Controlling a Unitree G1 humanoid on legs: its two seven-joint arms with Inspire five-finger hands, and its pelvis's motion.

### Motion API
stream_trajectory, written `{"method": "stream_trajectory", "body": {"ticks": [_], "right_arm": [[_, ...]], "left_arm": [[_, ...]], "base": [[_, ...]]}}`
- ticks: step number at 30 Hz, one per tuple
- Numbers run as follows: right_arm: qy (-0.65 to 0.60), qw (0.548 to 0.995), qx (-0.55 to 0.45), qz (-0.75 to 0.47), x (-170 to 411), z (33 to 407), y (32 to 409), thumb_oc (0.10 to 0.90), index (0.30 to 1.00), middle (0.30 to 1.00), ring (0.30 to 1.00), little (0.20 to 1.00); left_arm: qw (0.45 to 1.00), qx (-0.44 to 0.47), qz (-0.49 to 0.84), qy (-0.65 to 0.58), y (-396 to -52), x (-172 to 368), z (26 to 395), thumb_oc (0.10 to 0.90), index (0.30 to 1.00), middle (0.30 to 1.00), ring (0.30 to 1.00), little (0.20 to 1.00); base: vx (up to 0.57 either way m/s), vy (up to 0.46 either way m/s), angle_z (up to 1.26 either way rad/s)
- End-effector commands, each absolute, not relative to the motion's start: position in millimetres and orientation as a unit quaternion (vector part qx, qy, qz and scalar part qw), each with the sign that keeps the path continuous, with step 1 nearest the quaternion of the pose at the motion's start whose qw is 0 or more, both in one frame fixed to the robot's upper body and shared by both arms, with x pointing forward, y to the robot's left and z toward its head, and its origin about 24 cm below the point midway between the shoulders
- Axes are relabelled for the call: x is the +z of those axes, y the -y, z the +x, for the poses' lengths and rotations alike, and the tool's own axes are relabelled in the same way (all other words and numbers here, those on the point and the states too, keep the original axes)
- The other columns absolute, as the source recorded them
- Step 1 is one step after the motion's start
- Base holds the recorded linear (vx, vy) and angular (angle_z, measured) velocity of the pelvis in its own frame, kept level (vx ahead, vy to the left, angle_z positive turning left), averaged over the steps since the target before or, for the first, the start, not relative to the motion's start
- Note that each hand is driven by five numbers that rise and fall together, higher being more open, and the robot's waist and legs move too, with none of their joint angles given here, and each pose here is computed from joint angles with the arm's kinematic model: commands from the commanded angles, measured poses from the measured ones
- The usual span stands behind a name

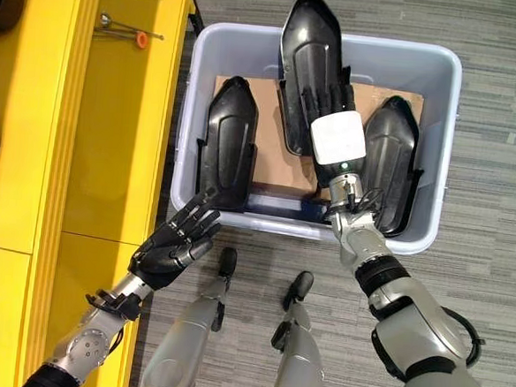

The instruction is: Move parts from the plastic box to the shelf.

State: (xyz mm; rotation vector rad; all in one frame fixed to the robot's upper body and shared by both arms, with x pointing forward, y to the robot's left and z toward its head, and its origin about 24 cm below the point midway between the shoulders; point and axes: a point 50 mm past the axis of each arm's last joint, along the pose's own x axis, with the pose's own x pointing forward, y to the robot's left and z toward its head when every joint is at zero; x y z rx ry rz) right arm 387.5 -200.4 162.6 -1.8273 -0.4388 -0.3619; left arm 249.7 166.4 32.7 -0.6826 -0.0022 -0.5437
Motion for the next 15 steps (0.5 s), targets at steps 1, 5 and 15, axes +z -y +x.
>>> {"method": "stream_trajectory", "body": {"ticks": [1,5,15], "right_arm": [[0.234,0.546,-0.218,-0.775,222,393,203,0.9,1.0,1.0,1.0,1.0],[0.198,0.565,-0.211,-0.773,212,396,208,0.9,1.0,1.0,1.0,1.0],[0.158,0.576,-0.182,-0.781,194,401,207,0.9,1.0,1.0,1.0,1.0]], "left_arm": [[0.88,-0.321,-0.343,0.073,-156,57,244,0.9,1.0,1.0,1.0,1.0],[0.882,-0.314,-0.343,0.076,-156,58,246,0.9,1.0,1.0,1.0,1.0],[0.89,-0.316,-0.318,0.081,-159,62,250,0.9,1.0,1.0,1.0,1.0]], "base": [[0.0,0.0,0.0],[0.0,0.0,0.0],[0.0,-0.003,0.02]]}}
